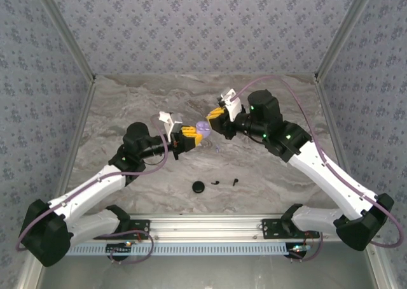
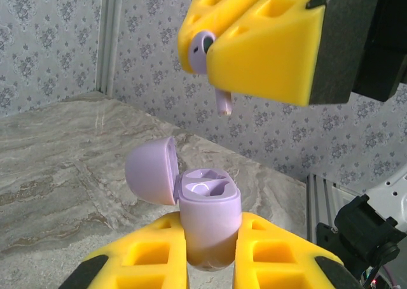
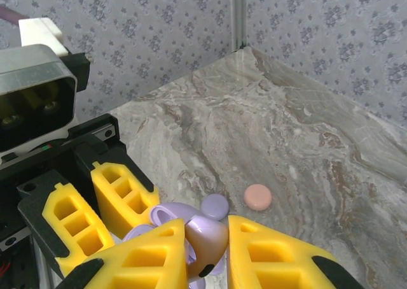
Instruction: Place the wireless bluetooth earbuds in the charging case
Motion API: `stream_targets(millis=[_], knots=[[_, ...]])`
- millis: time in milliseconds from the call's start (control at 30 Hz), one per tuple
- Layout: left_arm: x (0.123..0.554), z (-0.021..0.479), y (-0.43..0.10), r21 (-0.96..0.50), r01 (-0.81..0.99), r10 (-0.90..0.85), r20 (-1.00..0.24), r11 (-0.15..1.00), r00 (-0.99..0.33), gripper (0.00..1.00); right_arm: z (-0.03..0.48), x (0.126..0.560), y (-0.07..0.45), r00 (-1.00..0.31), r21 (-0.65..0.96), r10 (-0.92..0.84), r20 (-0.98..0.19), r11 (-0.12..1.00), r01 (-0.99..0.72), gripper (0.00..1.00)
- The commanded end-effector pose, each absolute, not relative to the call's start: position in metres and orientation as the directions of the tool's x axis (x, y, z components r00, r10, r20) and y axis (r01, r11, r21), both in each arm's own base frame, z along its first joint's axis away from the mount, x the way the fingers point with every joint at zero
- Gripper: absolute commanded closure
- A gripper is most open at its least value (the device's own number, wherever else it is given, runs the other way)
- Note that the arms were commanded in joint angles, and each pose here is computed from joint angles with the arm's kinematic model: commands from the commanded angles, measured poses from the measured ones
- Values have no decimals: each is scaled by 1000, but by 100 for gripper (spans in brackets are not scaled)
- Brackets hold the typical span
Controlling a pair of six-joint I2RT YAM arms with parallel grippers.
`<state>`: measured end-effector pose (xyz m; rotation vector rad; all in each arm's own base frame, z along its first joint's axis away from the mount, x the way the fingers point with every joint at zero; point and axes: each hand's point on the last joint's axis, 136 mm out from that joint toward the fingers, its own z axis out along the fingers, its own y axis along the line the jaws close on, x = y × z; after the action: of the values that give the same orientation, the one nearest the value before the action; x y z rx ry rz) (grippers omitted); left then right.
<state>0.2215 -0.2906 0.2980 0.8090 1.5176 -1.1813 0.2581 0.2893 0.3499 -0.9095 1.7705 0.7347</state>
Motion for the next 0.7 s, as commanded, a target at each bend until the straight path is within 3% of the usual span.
stream_targets(millis=[0,667], knots=[[215,329,-292,-210,943,-112,-976,259,-187,100,356,253,298,-213,60,-256,-943,499,-865,79],[216,330,-291,-210,939,-110,-976,271,-186,100,343,245,312,-230,80,-296,-927,443,-893,79]])
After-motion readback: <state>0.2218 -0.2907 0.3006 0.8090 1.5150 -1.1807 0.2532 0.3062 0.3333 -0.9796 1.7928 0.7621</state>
